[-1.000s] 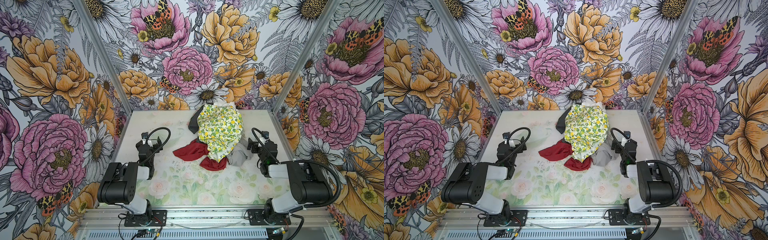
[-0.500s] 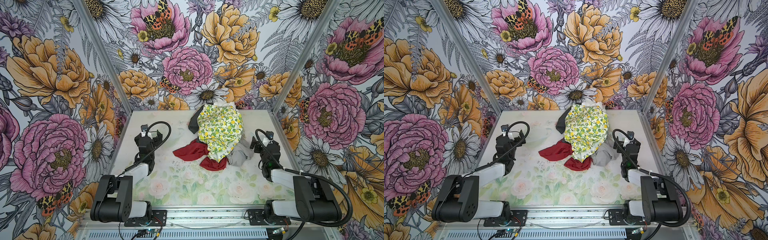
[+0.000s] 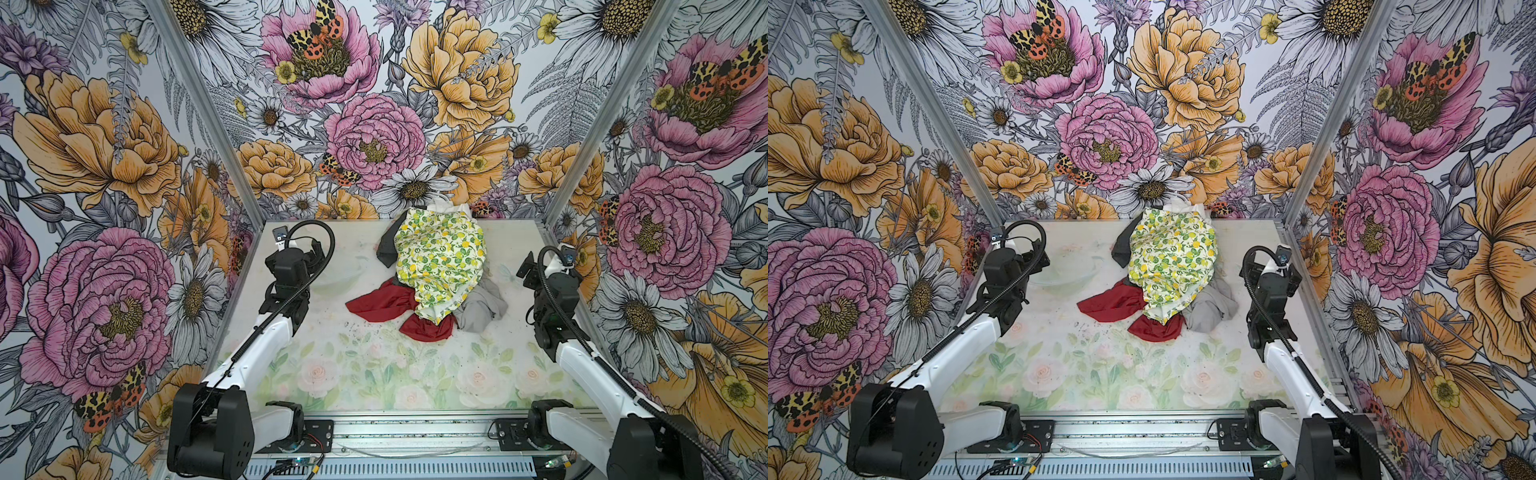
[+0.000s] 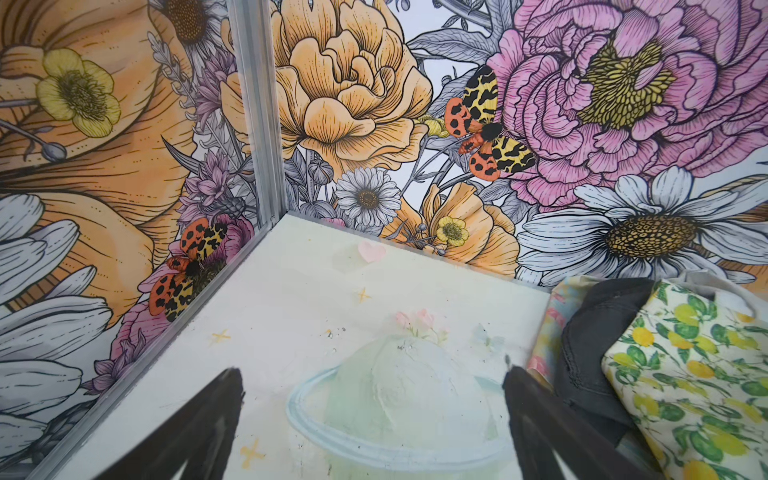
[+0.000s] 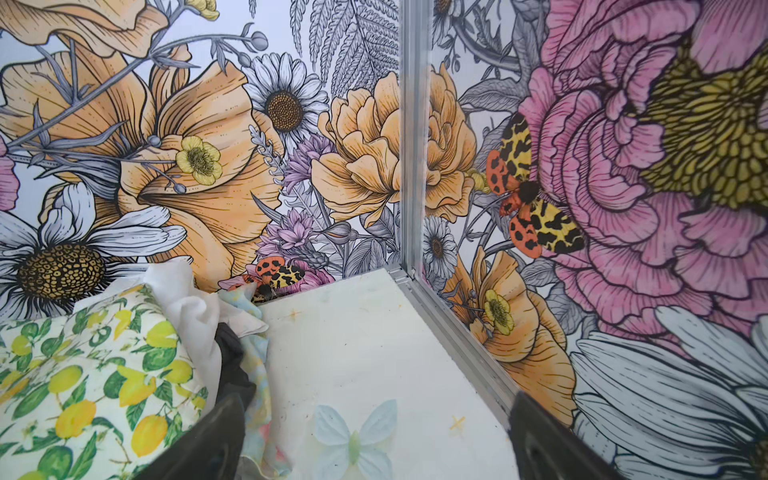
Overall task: Pick out a specific cloth from the pile
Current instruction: 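Reach both grippers forward toward the cloth pile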
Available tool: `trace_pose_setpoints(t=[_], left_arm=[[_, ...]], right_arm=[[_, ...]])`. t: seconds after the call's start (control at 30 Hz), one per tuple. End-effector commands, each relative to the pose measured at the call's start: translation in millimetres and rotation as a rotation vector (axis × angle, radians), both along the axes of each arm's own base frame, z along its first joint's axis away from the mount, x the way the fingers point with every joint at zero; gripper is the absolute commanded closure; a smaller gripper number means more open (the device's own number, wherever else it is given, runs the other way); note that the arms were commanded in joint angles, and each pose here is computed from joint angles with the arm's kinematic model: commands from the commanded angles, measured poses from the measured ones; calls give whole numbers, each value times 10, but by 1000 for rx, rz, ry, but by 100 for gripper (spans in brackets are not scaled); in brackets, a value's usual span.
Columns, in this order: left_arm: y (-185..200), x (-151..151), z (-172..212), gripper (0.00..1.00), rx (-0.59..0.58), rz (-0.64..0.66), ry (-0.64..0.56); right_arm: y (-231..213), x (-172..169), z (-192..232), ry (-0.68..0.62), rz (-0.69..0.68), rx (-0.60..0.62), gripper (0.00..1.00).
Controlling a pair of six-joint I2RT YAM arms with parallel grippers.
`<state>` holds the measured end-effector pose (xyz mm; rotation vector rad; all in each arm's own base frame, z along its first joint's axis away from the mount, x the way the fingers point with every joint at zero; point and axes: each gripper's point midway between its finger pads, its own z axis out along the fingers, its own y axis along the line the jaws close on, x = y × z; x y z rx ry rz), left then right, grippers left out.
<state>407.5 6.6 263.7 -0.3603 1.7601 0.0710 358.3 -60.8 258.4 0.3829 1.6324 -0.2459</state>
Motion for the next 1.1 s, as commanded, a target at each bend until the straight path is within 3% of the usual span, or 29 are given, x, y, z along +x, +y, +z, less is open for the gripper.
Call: trace_pose_setpoints(t=[0.0, 0.2, 0.53, 0.87, 1.07], left_arm=[[-47, -61, -12, 1, -52, -5, 63], [-144, -103, 150, 1, -112, -57, 47], [-635, 24, 98, 1, -191, -261, 200], [-1160, 28, -170, 1, -263, -385, 389], [-1556, -83, -524, 1, -393, -498, 534]], right_arm=[[-20, -89, 303, 1, -30, 34, 1], [109, -14, 775, 58, 33, 50, 1], [605, 3, 1146, 72, 255, 105, 0], [1221, 7, 634, 295, 486, 158, 2], [1603, -125, 260, 414, 620, 158, 3]])
